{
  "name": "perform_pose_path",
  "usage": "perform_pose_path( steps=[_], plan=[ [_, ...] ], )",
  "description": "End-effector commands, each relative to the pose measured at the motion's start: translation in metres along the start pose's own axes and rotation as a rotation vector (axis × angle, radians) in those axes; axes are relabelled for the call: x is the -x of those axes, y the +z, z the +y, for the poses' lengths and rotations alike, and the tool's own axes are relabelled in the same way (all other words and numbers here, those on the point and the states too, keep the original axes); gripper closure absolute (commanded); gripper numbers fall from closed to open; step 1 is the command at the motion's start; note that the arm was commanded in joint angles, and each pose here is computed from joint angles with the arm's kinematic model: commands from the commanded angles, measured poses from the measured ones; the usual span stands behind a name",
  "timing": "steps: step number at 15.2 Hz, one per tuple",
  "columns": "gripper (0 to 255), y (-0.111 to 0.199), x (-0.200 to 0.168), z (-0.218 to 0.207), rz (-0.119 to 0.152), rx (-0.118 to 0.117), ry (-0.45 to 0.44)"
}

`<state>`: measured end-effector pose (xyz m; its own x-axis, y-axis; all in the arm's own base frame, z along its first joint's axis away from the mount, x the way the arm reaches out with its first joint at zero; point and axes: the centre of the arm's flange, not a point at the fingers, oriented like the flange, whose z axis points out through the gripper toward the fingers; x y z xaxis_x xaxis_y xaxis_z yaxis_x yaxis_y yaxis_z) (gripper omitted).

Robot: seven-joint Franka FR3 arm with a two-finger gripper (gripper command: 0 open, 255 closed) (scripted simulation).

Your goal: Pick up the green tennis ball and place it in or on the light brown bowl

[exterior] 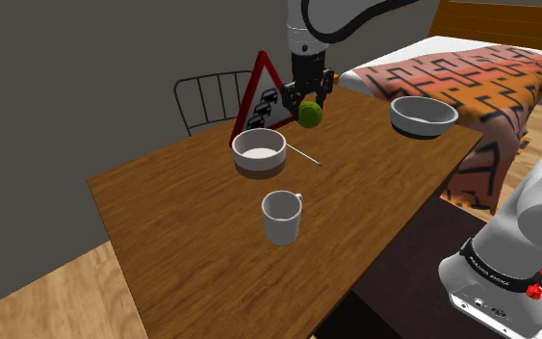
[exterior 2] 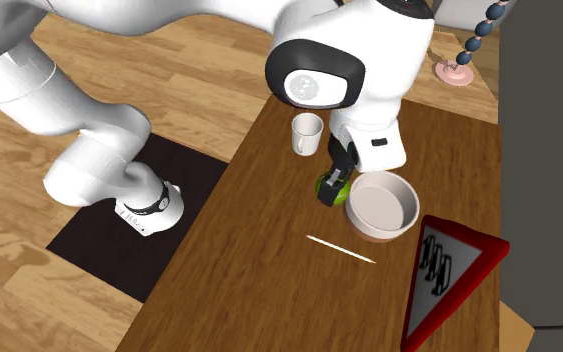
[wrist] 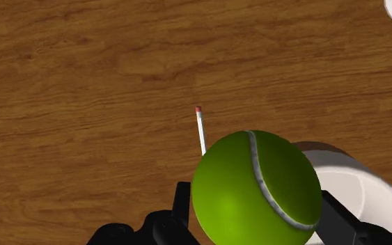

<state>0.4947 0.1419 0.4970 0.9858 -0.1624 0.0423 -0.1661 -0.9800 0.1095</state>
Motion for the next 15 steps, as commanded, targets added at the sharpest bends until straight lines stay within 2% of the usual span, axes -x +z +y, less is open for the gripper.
perform_pose_path(
  steps=[1,11,15],
  plan=[
    [255,0.002,-0.017,-0.019,0.0,-0.001,0.0],
    [255,-0.006,-0.117,-0.104,0.0,-0.001,0.0],
    [255,0.015,-0.116,-0.106,0.0,-0.001,0.0]
  ],
)
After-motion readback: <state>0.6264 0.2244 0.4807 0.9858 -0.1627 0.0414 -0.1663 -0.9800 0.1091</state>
